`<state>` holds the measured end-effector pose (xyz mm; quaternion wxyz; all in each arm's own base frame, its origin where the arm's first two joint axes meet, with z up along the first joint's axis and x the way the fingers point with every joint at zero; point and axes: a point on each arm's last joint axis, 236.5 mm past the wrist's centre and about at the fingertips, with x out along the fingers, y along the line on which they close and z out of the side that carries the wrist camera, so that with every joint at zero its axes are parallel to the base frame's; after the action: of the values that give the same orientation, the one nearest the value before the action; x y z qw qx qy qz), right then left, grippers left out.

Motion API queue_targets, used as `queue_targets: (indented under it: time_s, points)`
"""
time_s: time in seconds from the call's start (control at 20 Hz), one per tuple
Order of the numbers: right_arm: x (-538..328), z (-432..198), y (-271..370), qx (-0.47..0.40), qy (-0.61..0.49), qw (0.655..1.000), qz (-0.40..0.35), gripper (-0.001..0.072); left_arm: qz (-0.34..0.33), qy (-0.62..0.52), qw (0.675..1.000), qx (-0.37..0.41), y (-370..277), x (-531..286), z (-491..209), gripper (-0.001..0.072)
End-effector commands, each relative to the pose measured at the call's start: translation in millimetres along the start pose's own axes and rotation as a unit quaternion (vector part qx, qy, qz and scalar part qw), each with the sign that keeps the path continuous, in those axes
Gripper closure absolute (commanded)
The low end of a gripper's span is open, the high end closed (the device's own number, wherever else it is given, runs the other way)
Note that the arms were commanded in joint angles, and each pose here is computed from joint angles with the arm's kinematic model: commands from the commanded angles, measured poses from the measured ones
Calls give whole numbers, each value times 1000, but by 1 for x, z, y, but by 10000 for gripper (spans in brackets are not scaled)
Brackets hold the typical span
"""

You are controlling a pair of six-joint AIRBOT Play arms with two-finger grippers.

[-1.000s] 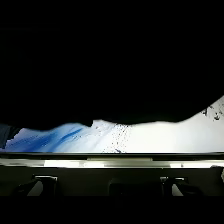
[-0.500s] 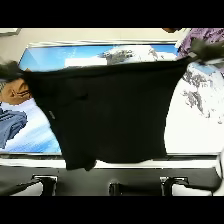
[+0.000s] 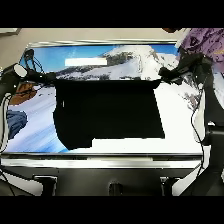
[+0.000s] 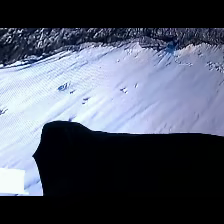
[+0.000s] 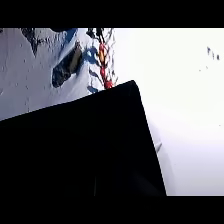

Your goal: Fold the clothes and pants, and hang the long-sleeved shirts on hangers.

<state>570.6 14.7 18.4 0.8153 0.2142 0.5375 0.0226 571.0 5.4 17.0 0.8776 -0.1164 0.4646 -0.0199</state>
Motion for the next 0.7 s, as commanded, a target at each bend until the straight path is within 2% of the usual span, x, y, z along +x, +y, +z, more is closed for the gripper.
queue_targets:
  time_s: [0.0, 0.3, 0.65]
  points:
    - [13, -11, -6, 0, 25, 1000, -6, 680, 1, 11, 1000, 7, 1, 11, -4, 692]
    - [6, -62, -29, -15, 136, 989, -51, 680, -1, 155, 988, 10, 5, 4, -72, 693]
    - [33, -110, -50, 5, 222, 973, -65, 679, -2, 257, 966, 0, 12, 22, -127, 691]
